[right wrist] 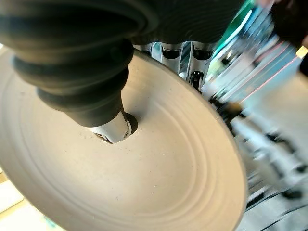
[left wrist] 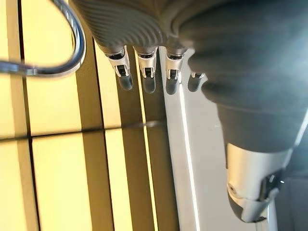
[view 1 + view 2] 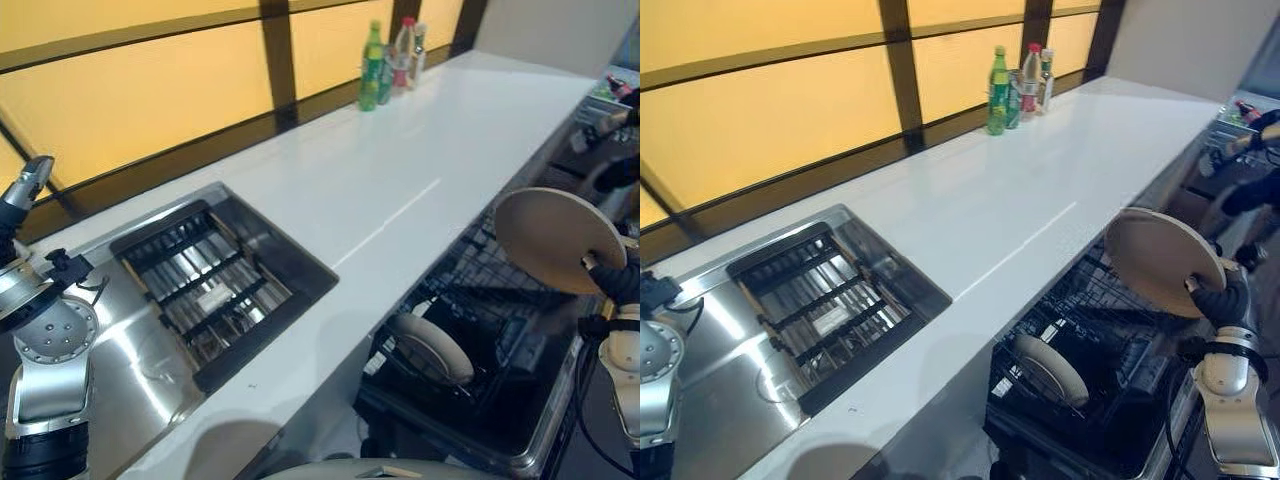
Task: Pick up plates and place into dishwasher.
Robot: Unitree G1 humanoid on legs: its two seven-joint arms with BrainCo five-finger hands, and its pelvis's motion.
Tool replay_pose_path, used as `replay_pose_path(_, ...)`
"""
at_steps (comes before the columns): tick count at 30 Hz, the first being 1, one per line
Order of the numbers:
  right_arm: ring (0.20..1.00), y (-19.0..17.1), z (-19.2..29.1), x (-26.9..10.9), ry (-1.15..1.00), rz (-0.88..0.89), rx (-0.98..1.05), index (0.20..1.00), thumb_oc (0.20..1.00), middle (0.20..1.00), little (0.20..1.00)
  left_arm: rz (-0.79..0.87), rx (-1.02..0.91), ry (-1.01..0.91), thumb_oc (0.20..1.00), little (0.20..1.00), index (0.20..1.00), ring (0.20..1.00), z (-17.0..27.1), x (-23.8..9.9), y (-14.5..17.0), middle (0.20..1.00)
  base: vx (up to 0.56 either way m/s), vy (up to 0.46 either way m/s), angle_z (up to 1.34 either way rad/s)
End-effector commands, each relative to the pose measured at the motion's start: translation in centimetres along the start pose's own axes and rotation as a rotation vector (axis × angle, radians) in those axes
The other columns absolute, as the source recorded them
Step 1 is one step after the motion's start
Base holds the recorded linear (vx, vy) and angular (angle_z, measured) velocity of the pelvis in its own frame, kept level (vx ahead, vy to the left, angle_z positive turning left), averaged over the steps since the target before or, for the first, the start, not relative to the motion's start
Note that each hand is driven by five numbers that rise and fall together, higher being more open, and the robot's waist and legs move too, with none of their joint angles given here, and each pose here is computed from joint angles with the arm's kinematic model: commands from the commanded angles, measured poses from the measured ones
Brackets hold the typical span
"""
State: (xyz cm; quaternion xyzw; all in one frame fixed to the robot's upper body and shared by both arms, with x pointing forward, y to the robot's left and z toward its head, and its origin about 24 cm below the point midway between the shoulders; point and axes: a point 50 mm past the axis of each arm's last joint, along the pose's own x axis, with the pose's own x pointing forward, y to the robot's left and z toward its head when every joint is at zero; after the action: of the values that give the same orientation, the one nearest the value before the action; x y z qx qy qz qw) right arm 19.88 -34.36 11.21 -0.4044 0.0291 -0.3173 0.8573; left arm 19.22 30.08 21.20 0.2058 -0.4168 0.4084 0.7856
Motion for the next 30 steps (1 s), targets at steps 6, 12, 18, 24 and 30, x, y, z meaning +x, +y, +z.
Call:
replay_pose_path(6, 0.200, -0.5, 2.4, 3.0, -0.098, -0.168, -0.066, 0.200, 0.200, 0.200, 0.200, 0.000, 0.022, -0.075, 1.000, 1.000, 1.000, 1.000, 0.1, 0.8, -1.0, 1.000, -0.05, -0.087, -0.06)
replay_pose_path(12, 0.200, -0.3, 2.5, 4.1, -0.088, -0.241, -0.187, 0.200, 0.200, 0.200, 0.200, 0.043, 0.018, -0.119, 1.000, 1.000, 1.000, 1.000, 0.6, 1.5, -1.8, 1.000, -0.10, -0.096, 0.03)
replay_pose_path(18, 0.200, 1.2, 1.3, 4.1, -0.045, -0.160, -0.220, 0.200, 0.200, 0.200, 0.200, 0.052, 0.014, -0.140, 1.000, 1.000, 1.000, 1.000, 0.9, 1.7, -1.7, 1.000, 0.00, -0.080, 0.02)
replay_pose_path(24, 0.200, 2.1, 1.2, 4.6, -0.043, -0.078, -0.196, 0.200, 0.200, 0.200, 0.200, 0.046, 0.006, -0.144, 1.000, 1.000, 1.000, 1.000, 1.1, 2.0, -2.1, 1.000, 0.04, -0.063, 0.01)
replay_pose_path(30, 0.200, 1.5, 2.2, 5.6, -0.091, -0.075, -0.197, 0.200, 0.200, 0.200, 0.200, 0.040, 0.006, -0.144, 1.000, 1.000, 1.000, 1.000, 1.0, 2.2, -2.3, 1.000, 0.05, -0.052, 0.01)
